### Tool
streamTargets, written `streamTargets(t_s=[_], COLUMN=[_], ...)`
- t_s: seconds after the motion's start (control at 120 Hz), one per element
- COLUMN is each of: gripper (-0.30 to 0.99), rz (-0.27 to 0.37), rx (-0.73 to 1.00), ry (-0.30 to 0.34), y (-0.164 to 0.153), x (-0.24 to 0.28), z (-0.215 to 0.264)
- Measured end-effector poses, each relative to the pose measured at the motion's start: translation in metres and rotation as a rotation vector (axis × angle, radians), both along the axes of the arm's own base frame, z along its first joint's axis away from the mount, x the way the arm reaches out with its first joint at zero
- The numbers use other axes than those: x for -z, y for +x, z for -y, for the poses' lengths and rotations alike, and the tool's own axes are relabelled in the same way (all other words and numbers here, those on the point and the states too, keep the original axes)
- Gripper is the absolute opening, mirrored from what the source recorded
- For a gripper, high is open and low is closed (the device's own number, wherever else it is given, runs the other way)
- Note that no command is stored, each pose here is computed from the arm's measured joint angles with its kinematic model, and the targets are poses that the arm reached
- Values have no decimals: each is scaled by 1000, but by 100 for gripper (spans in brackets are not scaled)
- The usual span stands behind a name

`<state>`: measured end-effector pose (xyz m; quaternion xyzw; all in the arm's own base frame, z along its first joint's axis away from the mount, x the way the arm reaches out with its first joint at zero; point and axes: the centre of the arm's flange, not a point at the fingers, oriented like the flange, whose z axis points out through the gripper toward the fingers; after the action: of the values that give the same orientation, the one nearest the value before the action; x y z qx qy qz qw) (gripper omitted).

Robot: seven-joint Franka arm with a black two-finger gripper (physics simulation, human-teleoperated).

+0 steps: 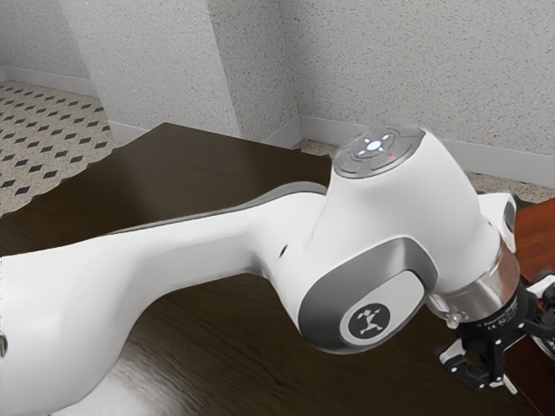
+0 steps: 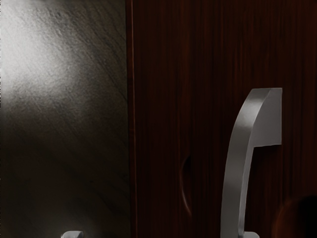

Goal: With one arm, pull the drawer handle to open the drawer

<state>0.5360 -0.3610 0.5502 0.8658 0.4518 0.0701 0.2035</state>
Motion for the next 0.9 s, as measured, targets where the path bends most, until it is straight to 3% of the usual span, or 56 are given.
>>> streamTargets(t_s=[0.408, 0.9], gripper=[17, 14], rz=[-2, -13], rx=[6, 18], ry=[8, 13], y=[-6, -18], x=[8, 8], z=[-4, -13])
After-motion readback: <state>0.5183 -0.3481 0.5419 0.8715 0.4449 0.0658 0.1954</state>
